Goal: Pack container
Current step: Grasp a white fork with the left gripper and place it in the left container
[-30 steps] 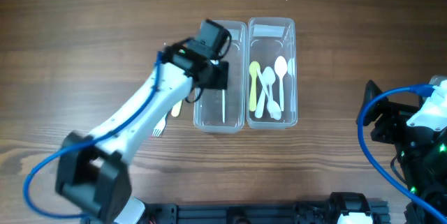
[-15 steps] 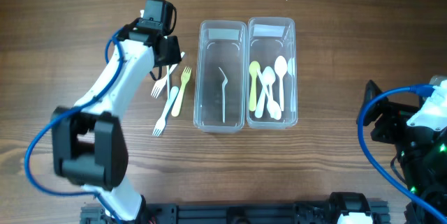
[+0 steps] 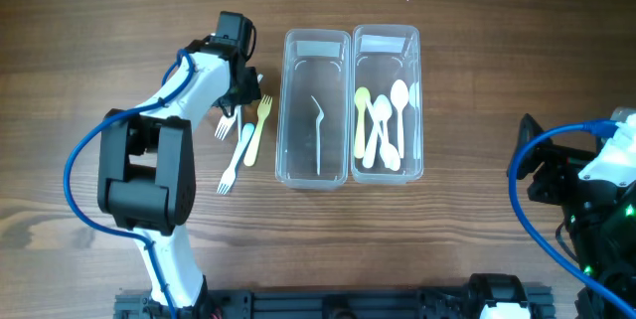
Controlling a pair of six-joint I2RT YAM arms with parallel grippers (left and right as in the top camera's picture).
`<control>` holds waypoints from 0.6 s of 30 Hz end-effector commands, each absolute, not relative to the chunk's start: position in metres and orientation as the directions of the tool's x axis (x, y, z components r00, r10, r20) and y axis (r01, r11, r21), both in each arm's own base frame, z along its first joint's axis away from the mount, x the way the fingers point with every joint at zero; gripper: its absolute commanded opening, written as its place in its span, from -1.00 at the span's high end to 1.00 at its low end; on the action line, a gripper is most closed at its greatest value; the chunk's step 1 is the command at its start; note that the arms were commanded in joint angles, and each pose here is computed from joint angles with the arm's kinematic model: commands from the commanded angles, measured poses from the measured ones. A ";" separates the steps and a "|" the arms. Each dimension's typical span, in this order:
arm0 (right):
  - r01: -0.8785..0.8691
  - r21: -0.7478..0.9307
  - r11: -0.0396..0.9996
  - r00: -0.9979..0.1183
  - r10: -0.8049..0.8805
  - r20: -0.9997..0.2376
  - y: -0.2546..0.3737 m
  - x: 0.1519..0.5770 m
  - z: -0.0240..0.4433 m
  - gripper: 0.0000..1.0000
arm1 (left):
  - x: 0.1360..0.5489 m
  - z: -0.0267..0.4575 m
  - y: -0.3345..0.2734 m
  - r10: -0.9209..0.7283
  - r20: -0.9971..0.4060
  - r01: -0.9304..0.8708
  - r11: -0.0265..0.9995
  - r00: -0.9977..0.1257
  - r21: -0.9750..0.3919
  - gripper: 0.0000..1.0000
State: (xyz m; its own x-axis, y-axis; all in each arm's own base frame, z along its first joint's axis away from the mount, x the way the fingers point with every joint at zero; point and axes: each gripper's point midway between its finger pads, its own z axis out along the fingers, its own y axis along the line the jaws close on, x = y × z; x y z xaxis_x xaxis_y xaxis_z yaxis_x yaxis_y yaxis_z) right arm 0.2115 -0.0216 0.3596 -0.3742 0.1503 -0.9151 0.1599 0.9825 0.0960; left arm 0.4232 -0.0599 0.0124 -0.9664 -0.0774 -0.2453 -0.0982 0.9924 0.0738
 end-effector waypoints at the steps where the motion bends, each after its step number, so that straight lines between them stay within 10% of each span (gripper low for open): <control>1: 0.148 0.104 0.983 -0.369 0.152 -0.917 -0.020 0.212 0.362 -0.99 | 0.420 0.006 -0.058 -0.050 -0.224 -0.069 0.995 -0.973 0.078 0.53; 18: 0.148 0.104 0.984 -0.369 0.152 -0.917 -0.020 0.212 0.362 -0.99 | 0.415 0.054 -0.063 0.079 -0.220 0.064 0.995 -0.972 0.076 0.92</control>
State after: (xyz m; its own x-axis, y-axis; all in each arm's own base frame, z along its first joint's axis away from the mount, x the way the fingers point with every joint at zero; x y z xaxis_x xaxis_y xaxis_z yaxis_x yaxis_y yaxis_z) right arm 0.2116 -0.0216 0.3597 -0.3735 0.1503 -0.9154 0.1598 0.9825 0.0961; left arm 0.4012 -0.0593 0.0077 -0.9903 0.0405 -0.1329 0.0280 0.9952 0.0940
